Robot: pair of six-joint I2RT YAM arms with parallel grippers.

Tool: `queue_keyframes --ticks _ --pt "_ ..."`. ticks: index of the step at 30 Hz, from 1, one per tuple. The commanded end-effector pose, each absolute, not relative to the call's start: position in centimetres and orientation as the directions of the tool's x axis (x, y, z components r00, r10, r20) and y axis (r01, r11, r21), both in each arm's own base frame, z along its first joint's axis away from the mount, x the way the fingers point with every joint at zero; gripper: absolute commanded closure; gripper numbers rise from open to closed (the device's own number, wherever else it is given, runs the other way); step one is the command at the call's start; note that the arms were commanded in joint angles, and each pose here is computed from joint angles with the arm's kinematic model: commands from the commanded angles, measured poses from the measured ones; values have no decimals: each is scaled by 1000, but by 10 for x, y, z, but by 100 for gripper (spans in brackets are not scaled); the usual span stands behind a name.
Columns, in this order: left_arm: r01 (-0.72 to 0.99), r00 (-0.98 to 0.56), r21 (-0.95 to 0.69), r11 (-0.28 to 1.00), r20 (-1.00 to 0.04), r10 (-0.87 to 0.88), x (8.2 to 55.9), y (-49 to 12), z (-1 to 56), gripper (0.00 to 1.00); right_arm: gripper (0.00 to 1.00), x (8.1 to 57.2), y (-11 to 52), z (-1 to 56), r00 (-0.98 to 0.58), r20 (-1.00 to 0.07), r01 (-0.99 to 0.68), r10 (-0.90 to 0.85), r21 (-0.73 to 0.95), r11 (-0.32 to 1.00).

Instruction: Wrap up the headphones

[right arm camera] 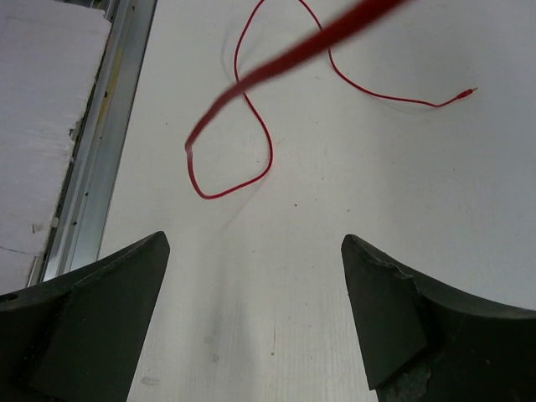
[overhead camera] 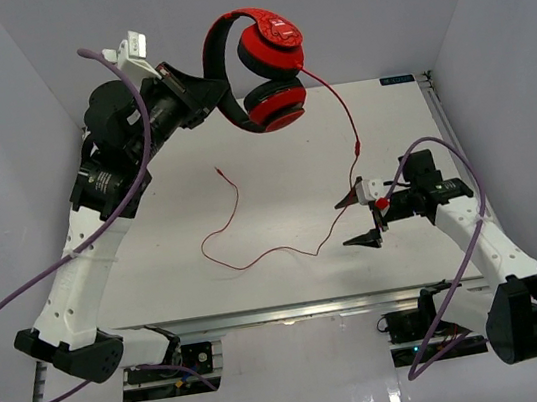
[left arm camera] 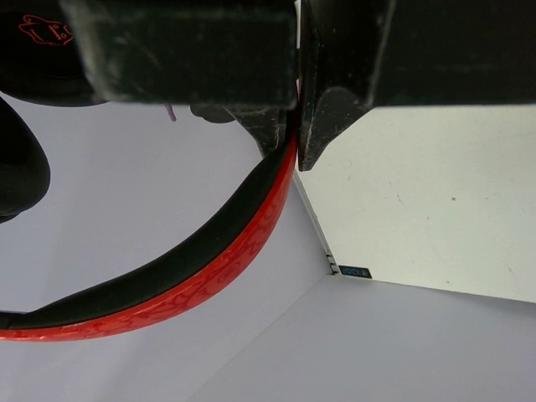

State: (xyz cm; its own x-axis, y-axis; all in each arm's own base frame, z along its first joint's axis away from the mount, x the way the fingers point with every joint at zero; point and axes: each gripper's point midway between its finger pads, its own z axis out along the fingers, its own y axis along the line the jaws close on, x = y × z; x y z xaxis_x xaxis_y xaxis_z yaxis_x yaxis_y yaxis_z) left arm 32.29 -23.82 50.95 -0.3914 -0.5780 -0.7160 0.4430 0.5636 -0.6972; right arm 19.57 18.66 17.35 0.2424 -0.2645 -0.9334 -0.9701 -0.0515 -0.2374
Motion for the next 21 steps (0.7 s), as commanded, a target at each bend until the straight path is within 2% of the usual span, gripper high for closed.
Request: queue_keyframes --ticks 1,2,3,5,8,13,19,21 --pt "495 -314 -683 537 -717 -622 314 -230 549 100 10 179 191 171 144 -966 -989 -213 -136 -54" --pt "499 -317 -684 532 -716 -622 313 -231 550 100 10 176 193 173 35 -981 -999 -192 -29 -32" --pt "499 -321 -689 526 -711 -626 314 -232 550 100 10 203 197 189 138 -977 -990 -165 -143 14" --pt "505 -323 -694 513 -703 -634 314 -233 553 100 10 201 199 185 -105 -988 -989 -115 93 111" --pt "511 -320 -699 500 -695 -644 313 -233 557 100 10 191 212 205 -96 -994 -995 -44 95 10" --pt "502 -321 -703 504 -693 -646 317 -234 554 100 10 171 225 220 -94 -995 -990 -39 98 -99" --pt "492 -333 -713 500 -685 -648 322 -237 547 100 10 173 236 243 -68 -998 -991 5 67 -114" --pt "483 -337 -721 497 -677 -654 323 -237 544 100 7 173 240 258 -72 -995 -994 71 66 -88"
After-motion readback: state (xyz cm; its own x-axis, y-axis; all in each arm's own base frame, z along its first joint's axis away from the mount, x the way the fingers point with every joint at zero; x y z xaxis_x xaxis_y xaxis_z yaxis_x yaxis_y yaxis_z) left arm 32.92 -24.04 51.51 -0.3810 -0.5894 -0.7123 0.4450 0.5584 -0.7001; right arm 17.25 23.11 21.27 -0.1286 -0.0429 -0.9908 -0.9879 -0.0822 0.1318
